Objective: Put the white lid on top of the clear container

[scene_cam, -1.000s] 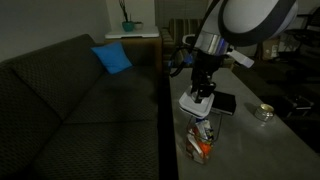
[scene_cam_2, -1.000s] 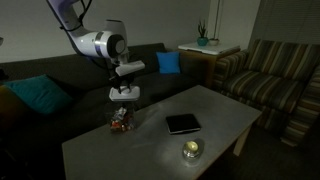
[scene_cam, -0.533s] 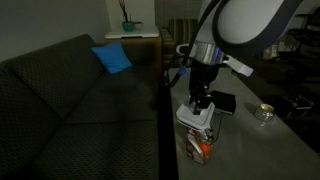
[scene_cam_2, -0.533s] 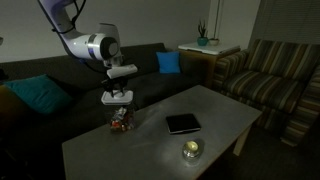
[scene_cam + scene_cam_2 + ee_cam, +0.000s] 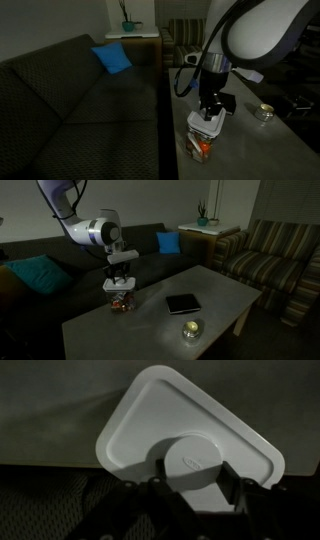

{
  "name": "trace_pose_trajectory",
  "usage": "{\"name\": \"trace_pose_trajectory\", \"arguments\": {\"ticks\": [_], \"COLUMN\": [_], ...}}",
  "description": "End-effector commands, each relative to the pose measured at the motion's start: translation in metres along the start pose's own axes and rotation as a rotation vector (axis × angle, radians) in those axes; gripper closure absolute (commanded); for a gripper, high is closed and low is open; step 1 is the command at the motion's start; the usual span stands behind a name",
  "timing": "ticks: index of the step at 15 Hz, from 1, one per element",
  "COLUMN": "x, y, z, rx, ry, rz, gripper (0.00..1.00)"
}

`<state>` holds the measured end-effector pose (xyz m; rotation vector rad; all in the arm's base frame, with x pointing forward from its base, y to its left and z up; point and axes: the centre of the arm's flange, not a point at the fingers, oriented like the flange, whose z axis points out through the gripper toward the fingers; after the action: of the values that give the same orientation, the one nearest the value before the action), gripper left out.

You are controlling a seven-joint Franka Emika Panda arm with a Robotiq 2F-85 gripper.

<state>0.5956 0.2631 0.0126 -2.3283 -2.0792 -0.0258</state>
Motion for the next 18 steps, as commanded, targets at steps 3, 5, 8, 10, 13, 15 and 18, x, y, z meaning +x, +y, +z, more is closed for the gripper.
{"name": "trace_pose_trajectory", "arguments": {"ticks": [3, 5, 8, 10, 13, 15, 18], "x": [0.001, 0.007, 0.009, 0.009, 0.011, 0.010, 0.011], "y": [-0.004, -0.005, -0.007, -0.008, -0.007, -0.007, -0.009], "z": [0.004, 0.013, 0.030, 0.041, 0.043, 0.041, 0.032], "rx": [-0.011, -0.021, 0.000, 0.005, 0.007, 0.004, 0.002], "ry": [-0.054, -0.084, -0.123, -0.119, -0.114, -0.119, -0.145], "rz": [-0.057, -0.084, -0.089, -0.083, -0.071, -0.065, -0.061], "gripper": [0.71, 0.71, 0.71, 0.71, 0.71, 0.71, 0.40]}}
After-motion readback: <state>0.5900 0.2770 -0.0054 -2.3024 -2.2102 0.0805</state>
